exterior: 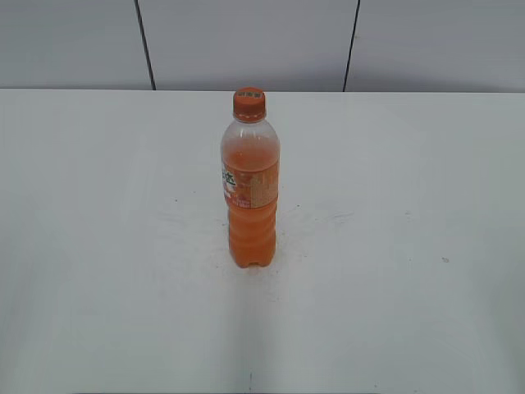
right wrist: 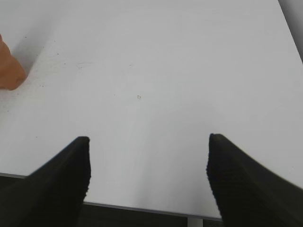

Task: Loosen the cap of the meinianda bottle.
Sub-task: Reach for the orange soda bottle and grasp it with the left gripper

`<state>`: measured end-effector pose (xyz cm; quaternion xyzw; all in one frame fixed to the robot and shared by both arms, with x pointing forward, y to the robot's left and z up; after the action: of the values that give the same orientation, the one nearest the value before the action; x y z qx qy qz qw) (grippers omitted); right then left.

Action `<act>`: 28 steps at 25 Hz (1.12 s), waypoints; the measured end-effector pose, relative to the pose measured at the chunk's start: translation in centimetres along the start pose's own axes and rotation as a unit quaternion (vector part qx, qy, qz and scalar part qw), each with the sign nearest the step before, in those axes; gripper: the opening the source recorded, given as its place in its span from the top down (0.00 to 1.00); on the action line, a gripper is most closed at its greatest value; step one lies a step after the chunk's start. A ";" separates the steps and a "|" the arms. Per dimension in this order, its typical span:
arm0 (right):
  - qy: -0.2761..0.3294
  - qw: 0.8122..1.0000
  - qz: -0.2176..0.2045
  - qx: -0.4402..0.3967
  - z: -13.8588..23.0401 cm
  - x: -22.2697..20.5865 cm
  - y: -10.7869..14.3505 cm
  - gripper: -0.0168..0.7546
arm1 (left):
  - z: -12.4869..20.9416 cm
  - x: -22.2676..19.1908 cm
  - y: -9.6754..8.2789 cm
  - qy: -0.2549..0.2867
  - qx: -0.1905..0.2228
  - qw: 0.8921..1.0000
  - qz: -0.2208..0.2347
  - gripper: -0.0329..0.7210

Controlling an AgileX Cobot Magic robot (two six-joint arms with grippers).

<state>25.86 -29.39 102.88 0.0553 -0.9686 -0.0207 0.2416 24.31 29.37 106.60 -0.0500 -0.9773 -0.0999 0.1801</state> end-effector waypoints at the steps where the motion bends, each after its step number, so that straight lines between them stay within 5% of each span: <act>1: 0.000 1.000 0.000 0.000 0.0 0.0 0.0 0.23 | 0.0 0.0 0.0 0.000 0.000 1.000 0.000 0.38; 28: 0.000 1.000 0.000 0.000 0.0 0.0 0.0 0.23 | 0.0 0.0 0.0 0.000 0.000 1.000 0.000 0.38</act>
<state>25.86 -29.39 102.88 0.0552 -0.9686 -0.0208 0.2416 24.31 29.37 106.60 -0.0500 -0.9773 -0.0999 0.1801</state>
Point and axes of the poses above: a point on each arm's last joint axis where the gripper is mounted, x pointing back along that axis away from the gripper, y along the wrist's bending axis when the last joint is at zero, z = x × y, the point moved 2 cm from there along -x, pointing out along that axis toward the gripper, and after that the axes turned 9 degrees about -x, right-handed, at the moved point
